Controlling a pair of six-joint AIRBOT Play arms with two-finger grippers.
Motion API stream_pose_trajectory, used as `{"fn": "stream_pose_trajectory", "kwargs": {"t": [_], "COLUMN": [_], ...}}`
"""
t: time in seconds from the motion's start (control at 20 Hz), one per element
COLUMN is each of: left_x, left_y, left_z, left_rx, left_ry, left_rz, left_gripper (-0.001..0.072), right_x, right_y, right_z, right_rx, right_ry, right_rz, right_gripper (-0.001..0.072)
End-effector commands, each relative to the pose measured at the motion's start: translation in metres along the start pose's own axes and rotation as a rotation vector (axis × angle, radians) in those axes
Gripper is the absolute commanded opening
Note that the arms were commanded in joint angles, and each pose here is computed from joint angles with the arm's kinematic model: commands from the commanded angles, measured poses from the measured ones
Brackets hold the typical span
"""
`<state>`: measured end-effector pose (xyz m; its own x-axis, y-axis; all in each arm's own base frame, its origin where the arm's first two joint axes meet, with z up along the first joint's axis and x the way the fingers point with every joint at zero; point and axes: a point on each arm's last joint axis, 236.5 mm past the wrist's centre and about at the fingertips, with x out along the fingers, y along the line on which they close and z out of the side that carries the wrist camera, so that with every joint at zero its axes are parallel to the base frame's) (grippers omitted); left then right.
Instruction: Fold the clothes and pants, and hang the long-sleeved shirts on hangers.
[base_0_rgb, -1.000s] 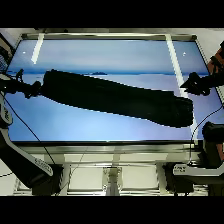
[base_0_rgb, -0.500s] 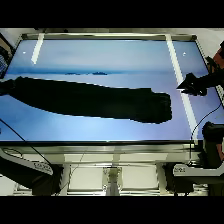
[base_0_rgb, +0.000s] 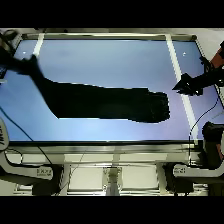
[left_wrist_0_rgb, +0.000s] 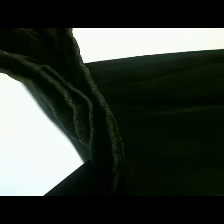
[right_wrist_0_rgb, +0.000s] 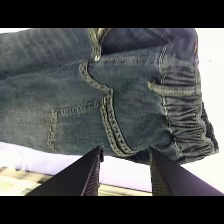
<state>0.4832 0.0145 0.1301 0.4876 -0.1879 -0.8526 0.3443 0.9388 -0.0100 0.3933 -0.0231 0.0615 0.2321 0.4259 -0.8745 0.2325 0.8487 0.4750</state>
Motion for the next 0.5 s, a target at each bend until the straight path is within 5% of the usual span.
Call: {"fn": "stream_pose_trajectory", "kwargs": {"t": [0.0, 0.15, 0.45], "left_x": [0.012, 0.034, 0.088], "left_y": [-0.126, -0.200, -0.252], "left_z": [0.028, 0.023, -0.034], "left_rx": [0.222, 0.324, 0.254], "left_ry": [-0.017, 0.031, 0.311], "left_rz": [-0.178, -0.268, -0.395], "left_gripper": [0.0021, 0.0022, 0.0034], "right_x": [0.000, 0.000, 0.000], "right_y": [0.001, 0.002, 0.002], "right_z": [-0.008, -0.010, -0.015], "right_rx": [-0.003, -0.004, -0.011], "right_ry": [0.033, 0.043, 0.065], "right_rz": [0.002, 0.003, 0.004], "right_gripper": [0.0337, 0.0337, 0.0337]}}
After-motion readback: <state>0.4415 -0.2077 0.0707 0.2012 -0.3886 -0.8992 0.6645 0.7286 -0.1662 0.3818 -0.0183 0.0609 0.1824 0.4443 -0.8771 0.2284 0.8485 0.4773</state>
